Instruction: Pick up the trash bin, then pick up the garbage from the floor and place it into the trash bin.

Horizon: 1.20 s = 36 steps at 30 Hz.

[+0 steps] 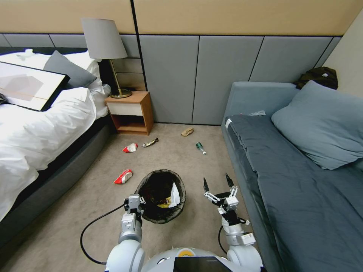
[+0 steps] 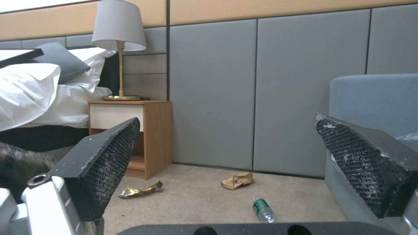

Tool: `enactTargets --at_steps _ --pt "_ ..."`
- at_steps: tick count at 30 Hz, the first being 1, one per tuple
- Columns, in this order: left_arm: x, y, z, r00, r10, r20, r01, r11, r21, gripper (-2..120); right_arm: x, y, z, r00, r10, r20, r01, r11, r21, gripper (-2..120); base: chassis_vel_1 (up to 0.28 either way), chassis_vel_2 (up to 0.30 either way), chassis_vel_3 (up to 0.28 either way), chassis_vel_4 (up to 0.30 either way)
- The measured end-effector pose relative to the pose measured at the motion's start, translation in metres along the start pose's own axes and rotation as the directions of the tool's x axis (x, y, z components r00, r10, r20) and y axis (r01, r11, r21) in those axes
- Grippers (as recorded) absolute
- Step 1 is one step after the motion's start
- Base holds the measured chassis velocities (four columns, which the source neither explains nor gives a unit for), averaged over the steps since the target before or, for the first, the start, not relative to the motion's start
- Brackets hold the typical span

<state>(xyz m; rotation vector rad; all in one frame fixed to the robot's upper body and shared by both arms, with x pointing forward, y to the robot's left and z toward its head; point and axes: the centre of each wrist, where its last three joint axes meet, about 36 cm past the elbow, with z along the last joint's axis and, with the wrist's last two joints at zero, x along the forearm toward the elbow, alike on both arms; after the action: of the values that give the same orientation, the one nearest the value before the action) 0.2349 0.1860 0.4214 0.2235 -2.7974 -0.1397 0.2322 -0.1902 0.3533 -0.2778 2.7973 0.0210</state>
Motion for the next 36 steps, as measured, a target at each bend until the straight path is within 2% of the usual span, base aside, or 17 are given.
enactTargets --at_steps 15,36 --pt "0.001 0.000 -0.002 1.000 0.002 0.002 -0.002 1.000 0.001 0 -0.002 -0.004 0.005 1.000 0.028 -0.005 -0.028 0.999 0.019 100 -0.024 0.027 0.026 -0.035" --pt "0.003 -0.001 -0.001 1.000 -0.004 -0.003 0.004 1.000 0.000 0 -0.009 -0.006 0.008 0.999 0.034 0.000 -0.034 0.999 0.018 100 -0.160 0.168 0.173 -0.169"
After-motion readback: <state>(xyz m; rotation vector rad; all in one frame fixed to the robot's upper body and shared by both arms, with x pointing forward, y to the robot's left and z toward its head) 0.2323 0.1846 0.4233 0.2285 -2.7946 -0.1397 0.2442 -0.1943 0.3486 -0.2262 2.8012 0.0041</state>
